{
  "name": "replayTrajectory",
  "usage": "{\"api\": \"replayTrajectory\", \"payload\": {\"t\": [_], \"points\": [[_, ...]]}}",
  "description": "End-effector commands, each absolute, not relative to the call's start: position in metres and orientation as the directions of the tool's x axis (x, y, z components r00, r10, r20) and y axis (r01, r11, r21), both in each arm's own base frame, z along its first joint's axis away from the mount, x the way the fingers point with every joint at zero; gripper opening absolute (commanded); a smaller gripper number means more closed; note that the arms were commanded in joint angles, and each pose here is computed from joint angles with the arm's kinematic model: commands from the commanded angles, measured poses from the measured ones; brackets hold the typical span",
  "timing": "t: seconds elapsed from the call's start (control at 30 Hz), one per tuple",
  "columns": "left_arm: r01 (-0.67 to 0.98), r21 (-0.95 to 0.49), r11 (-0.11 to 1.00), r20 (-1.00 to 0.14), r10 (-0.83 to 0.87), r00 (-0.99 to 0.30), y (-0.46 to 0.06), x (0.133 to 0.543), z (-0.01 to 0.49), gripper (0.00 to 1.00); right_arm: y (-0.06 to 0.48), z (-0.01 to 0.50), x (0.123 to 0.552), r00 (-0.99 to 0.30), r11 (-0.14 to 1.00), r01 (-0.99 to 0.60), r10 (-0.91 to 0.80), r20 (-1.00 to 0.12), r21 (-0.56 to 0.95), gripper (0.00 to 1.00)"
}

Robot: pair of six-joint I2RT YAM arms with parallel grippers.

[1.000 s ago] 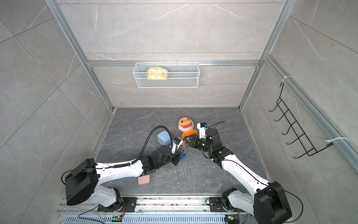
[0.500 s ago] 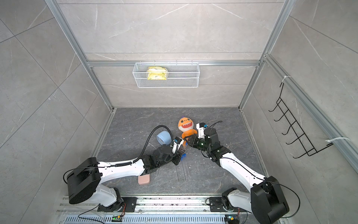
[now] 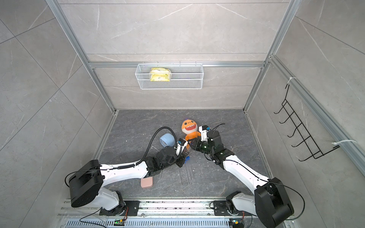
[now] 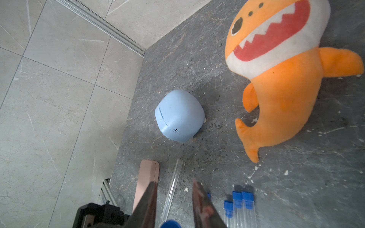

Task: Remove stoppers from test tubes
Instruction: Open the stopper on the test tube.

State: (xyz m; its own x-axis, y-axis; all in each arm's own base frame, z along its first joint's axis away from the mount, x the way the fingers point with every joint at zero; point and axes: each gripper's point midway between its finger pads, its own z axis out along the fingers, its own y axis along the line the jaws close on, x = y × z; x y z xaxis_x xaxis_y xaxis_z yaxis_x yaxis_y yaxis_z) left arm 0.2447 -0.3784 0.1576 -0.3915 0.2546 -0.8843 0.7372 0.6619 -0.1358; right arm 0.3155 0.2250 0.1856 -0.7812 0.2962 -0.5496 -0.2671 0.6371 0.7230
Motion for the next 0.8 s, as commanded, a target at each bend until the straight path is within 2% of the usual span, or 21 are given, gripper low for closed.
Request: {"api": "replayTrajectory", "payload": {"t": [0.0, 0.5, 0.77], "points": [[0.742, -0.157, 0.651, -0.904, 0.208, -0.373, -0.3866, 0.2497, 0.1793, 0.15, 0.2299, 0.1919, 0.3177, -0.775, 0.624, -0.284, 0.297, -0.558, 0.728, 0.3], [0.745, -0.162, 0.647, -0.903, 0.207, -0.376, -0.3876, 0.2491, 0.18, 0.15, 0.231, 0.1892, 0.3171, -0.777, 0.628, -0.283, 0.293, -0.557, 0.725, 0.28], [0.744, -0.163, 0.648, -0.902, 0.208, -0.378, -0.3875, 0.2489, 0.1797, 0.15, 0.2304, 0.1884, 0.3176, -0.775, 0.632, -0.279, 0.297, -0.558, 0.723, 0.23]]}}
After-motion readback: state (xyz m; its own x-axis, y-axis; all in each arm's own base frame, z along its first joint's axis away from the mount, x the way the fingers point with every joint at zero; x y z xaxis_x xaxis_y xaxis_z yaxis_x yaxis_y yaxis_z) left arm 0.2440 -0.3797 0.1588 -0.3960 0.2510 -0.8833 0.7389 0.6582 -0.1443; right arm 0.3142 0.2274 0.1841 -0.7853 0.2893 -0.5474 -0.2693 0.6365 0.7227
